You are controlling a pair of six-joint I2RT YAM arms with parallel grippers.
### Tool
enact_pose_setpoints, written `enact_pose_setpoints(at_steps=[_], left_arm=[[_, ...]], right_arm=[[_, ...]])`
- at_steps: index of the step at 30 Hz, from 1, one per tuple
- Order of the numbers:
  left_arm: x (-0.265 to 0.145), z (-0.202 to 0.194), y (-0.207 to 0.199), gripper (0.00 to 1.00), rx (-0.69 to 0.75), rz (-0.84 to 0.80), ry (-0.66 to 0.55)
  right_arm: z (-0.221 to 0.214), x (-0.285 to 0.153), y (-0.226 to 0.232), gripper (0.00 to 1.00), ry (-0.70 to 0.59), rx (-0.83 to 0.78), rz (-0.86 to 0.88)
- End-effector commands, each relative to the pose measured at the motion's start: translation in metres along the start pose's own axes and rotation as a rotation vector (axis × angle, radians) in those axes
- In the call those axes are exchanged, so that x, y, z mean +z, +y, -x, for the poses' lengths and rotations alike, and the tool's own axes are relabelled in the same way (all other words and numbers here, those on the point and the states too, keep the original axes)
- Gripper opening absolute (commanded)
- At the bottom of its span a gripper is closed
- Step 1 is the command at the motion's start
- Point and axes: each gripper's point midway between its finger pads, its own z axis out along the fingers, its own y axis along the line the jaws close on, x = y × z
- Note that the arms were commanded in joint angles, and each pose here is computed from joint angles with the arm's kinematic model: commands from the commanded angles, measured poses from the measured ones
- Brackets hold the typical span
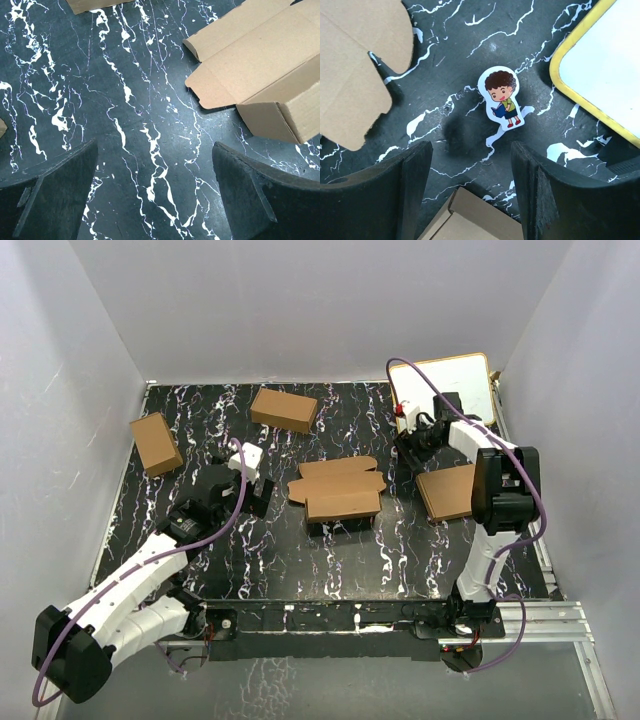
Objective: Fold the paper box
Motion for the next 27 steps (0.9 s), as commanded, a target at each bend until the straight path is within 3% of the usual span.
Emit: enact_pose_setpoints(at_steps=[1,16,27], left_arm=[[-0.002,0.006,0.006,0.95,0.005,0.020,-0.012],[-0.001,0.005,0.006,0.95,0.007,0.023,-0.006],[-0.001,0.003,0.007,0.95,0.008,0.026,-0.002]], right_arm=[[0.020,-0.003,-0.028,0.68,-0.032,-0.026,-0.097],[0.028,0.031,-0.026,0.65,-0.019,-0.037,-0.023],[0.017,0.033,-0.020,0.23,0.009,-0.054,-0.008]])
